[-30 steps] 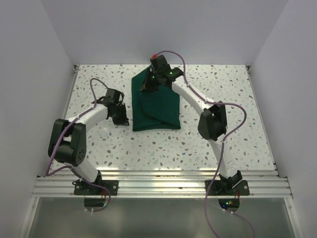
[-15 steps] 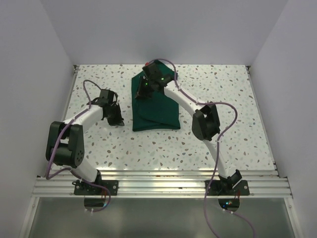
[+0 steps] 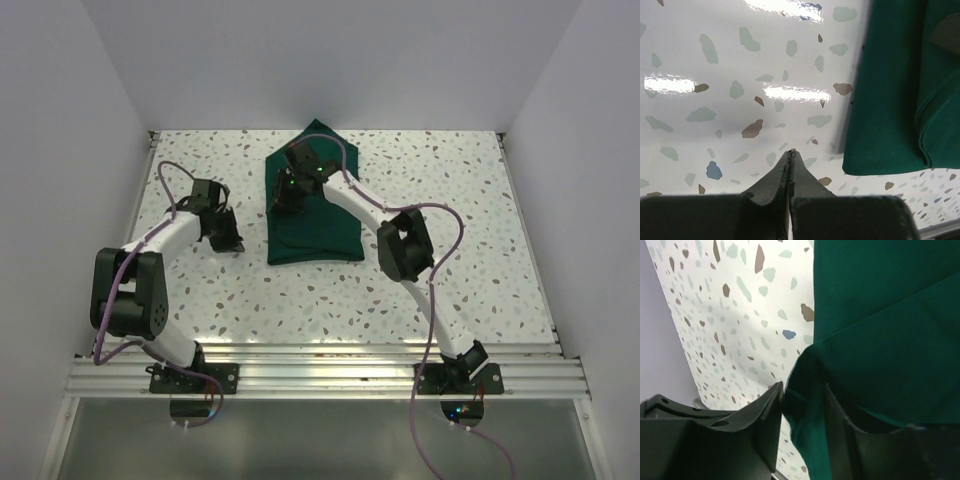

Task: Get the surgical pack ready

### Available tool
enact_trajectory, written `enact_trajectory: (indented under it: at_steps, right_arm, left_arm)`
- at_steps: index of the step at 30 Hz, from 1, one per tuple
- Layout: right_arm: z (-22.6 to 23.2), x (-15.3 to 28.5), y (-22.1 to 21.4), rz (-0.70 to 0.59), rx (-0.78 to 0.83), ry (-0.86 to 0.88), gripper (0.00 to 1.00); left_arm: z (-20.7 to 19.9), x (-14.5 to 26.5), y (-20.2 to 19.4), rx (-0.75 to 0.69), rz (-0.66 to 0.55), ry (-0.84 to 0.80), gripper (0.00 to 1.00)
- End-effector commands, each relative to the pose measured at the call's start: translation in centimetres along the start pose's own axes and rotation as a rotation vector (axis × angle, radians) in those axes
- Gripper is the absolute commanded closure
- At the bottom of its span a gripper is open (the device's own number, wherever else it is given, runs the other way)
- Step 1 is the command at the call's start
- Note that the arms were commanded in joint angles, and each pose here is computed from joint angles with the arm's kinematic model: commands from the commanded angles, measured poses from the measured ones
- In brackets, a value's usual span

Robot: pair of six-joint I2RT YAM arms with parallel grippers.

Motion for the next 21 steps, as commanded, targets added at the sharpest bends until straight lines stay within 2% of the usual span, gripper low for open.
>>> enact_trajectory:
  at_steps: [1, 2, 5, 7, 13, 15, 17, 18, 19, 21]
  right_arm:
    - [2.9, 1.5, 0.1, 0.013, 0.023, 0.098, 0.57]
    - [3.0, 2.0, 0.2, 0.011, 0.048, 0.097, 0.52]
    - [3.0, 4.9, 1.9, -0.034, 0.129, 0.063, 0.47]
    - [2.3, 7.5, 3.4, -0.068, 0.151, 0.054, 0.46]
    - [-1.0, 11.8, 3.5, -0.024, 0.217, 0.011, 0.46]
    - [-2.2, 11.9, 2.2, 0.034, 0.199, 0.018, 0.48]
    - [-2.7, 13.4, 2.3, 0.014, 0.202, 0.038, 0.51]
    - [-4.1, 12.9, 0.9, 0.059, 0.181, 0.031, 0.52]
    - [-4.1, 14.2, 1.7, 0.015, 0.178, 0.057, 0.54]
    - [-6.0, 13.8, 0.2, 0.051, 0.12, 0.074, 0.6]
  left_arm:
    - [-1.1, 1.7, 1.9, -0.035, -0.053, -0.07, 0.98]
    - [-1.5, 1.9, 2.0, -0.038, -0.05, -0.09, 0.97]
    - [-2.9, 2.9, 3.4, -0.056, -0.072, -0.138, 0.94]
    - [-4.0, 3.6, 4.5, -0.059, -0.093, -0.172, 0.93]
    - [-6.3, 4.4, 6.4, -0.037, -0.108, -0.262, 0.92]
    - [-6.8, 4.1, 6.6, -0.031, -0.1, -0.286, 0.92]
    - [-7.2, 3.4, 6.6, -0.023, -0.068, -0.314, 0.92]
    - [-7.4, 3.1, 6.7, -0.021, -0.058, -0.329, 0.92]
    - [-7.8, 2.5, 6.8, -0.014, -0.051, -0.356, 0.92]
    - [-8.4, 1.9, 6.5, -0.006, -0.015, -0.406, 0.92]
Point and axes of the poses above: each gripper's point midway between its finger pads, its own x axis back along the fingers, its own z axis along the line the jaws close on, y = z × x, the point moved 4 cm from there along x, back along the fingers, and after that the axes turned 7 degrees about x, right-handed, at the moved point
